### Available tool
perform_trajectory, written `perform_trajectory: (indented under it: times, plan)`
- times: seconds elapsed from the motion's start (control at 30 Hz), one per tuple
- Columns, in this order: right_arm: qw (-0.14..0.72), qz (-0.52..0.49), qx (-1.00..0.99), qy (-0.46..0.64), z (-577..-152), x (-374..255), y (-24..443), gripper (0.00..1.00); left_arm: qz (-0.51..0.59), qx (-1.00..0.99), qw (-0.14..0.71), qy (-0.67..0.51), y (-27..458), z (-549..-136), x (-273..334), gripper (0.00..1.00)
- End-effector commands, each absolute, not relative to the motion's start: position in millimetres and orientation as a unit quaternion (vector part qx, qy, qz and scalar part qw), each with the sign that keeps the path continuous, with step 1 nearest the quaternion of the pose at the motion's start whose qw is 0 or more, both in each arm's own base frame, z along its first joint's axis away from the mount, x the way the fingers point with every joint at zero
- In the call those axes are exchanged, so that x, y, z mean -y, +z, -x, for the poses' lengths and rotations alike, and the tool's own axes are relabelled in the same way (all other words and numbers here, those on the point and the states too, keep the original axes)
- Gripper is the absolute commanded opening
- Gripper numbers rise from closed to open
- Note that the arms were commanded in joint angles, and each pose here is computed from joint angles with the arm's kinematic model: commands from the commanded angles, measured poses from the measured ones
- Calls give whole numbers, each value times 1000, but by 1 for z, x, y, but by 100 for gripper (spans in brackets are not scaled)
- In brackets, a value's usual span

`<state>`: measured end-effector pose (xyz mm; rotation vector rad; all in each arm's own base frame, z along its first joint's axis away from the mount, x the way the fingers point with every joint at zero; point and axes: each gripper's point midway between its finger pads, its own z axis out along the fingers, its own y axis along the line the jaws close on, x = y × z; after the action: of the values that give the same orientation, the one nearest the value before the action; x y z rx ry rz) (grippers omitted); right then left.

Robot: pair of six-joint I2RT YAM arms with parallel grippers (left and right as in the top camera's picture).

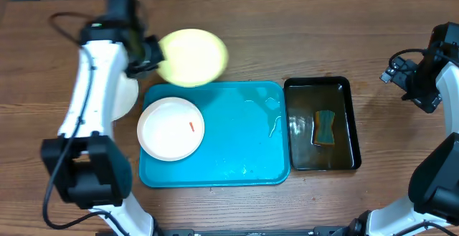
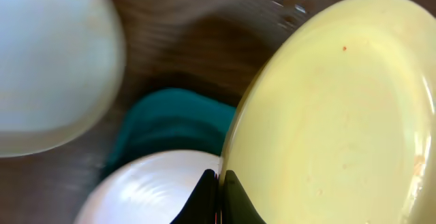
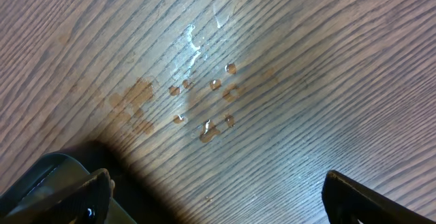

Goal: Clean dirty plates on tray and stack at the side
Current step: 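Carry the yellow plate left and stack it on the white plate, then release the yellow plate and move the left gripper to the remaining white plate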

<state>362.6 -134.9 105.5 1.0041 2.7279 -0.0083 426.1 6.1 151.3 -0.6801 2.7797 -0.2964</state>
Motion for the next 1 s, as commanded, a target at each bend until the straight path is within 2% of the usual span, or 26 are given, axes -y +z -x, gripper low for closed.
perform_trajectory:
  times: [0.0, 0.17, 0.37, 0.53, 0.97]
  plan:
    - [129, -345, -930, -1, -367, 136, 112, 100, 319, -933, 123, -111, 150, -415, -68, 4]
    - [129, -345, -930, -1, -367, 136, 112, 100, 398, -904, 118, -100, 144, -392, -134, 4]
    - [129, -344, -930, -1, -367, 136, 112, 100, 453, -883, 106, -52, 122, -363, -185, 4]
    - [129, -345, -930, -1, -367, 136, 112, 100, 467, -878, 109, 1, 111, -353, -206, 4]
    - [129, -344, -930, -1, -367, 136, 112, 100, 471, -874, 116, 25, 111, -352, -215, 4]
